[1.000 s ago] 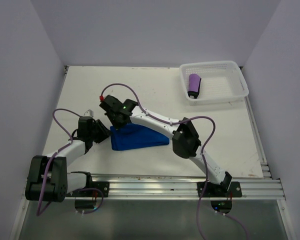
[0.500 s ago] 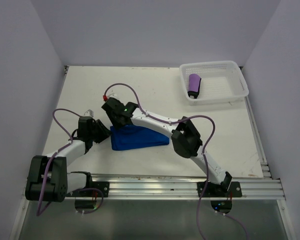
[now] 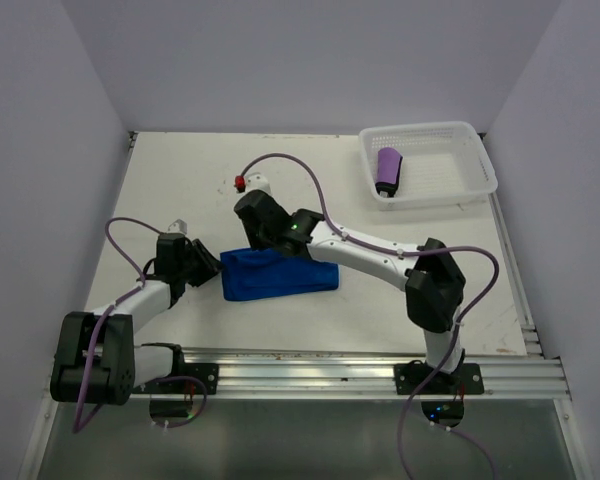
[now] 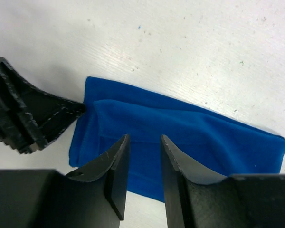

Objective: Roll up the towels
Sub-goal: Fold the towel

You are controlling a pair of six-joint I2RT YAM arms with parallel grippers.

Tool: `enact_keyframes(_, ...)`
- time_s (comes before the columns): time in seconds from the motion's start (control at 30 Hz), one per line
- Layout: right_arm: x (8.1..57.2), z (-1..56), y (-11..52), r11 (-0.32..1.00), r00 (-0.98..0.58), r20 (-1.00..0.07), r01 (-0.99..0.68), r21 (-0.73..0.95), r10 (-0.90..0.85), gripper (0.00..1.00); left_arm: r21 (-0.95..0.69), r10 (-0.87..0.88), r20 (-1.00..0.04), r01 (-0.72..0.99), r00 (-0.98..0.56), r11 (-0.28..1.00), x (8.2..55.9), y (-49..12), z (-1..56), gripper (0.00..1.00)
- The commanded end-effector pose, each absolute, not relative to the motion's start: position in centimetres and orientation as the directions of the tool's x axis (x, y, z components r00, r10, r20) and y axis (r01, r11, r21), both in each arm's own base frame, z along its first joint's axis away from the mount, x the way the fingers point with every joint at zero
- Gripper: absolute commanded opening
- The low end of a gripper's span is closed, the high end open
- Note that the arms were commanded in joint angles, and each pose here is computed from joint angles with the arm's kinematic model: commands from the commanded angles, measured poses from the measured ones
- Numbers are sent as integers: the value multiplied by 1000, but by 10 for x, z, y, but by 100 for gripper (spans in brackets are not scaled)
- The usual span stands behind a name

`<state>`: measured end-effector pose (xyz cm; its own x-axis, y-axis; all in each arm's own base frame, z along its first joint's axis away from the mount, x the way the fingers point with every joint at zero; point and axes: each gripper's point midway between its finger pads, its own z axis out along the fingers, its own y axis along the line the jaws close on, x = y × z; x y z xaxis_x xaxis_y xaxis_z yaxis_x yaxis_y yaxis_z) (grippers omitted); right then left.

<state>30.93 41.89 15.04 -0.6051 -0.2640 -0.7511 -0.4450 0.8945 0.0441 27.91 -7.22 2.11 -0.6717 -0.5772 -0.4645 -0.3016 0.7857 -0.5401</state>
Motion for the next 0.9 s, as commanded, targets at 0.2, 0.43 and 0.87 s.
enact_keyframes(0.2,267,144,460,771,-605,-742,-606,195,-288,24,-533,-563,-482,-285,-671,797,281,-72,26,38)
enact_keyframes(0.43,246,106,479,742,-615,-703,-644,185,-358,27,-527,-559,-482,-287,-674,800,279,-71,24,38)
enact_keyframes(0.87,247,62,468,777,-627,-656,-622,96,-420,32,-525,-550,-484,-277,-680,805,276,-72,22,38)
